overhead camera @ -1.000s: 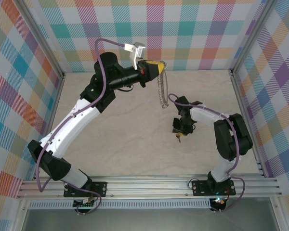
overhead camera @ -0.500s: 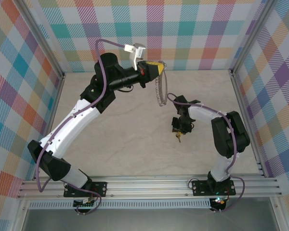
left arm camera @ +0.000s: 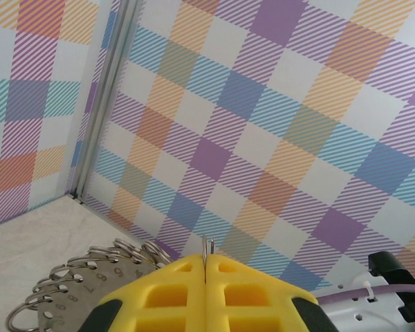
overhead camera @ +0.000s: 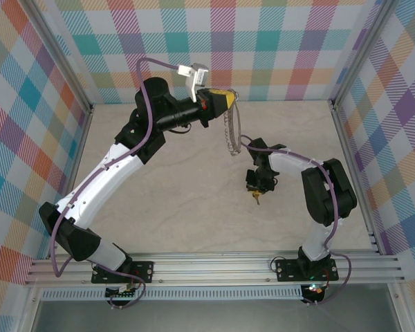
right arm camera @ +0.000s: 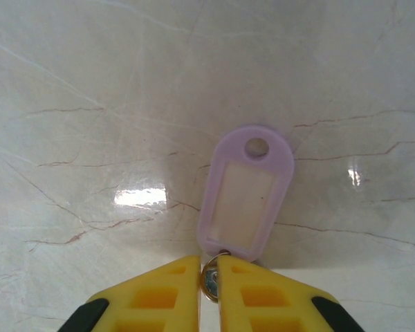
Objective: Put the keys on the keyring
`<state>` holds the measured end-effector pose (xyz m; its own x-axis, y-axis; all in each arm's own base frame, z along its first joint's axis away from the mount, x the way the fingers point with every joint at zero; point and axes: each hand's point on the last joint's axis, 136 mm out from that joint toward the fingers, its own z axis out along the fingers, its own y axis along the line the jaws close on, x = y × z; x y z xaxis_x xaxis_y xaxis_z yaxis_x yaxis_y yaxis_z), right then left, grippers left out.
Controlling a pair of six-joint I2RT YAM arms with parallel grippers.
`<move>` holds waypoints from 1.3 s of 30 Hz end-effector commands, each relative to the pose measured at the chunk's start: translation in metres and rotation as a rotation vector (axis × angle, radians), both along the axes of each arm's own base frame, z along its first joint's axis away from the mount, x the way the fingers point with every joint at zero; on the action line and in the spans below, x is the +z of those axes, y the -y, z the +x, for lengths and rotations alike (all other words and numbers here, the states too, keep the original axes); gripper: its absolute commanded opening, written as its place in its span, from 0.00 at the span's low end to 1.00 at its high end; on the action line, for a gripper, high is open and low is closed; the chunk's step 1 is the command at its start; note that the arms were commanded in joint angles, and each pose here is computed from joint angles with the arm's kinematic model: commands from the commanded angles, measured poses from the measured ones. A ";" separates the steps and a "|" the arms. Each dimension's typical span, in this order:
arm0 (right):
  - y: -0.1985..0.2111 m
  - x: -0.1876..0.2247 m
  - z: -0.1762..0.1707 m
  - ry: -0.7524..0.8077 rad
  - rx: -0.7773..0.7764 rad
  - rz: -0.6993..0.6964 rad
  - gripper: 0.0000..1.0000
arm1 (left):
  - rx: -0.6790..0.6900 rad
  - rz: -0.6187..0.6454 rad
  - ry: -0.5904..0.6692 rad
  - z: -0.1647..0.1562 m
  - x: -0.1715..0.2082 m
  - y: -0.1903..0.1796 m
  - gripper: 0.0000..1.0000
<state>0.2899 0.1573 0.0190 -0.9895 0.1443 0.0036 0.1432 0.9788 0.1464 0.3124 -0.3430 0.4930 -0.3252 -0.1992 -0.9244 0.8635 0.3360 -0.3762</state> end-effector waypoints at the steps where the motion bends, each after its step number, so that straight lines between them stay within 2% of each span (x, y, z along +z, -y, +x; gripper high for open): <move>1: 0.002 0.004 0.000 -0.006 0.018 -0.024 0.10 | 0.009 -0.068 0.075 -0.011 0.030 -0.010 0.00; 10: 0.004 0.006 -0.001 -0.001 0.023 -0.036 0.00 | 0.010 -0.067 0.068 -0.009 0.028 -0.010 0.00; 24: -0.004 0.012 -0.001 0.001 0.032 0.012 0.00 | 0.008 -0.068 0.066 -0.008 0.029 -0.010 0.00; 39: -0.022 0.028 0.006 0.018 -0.037 0.182 0.00 | 0.013 -0.056 0.051 -0.007 0.024 -0.011 0.00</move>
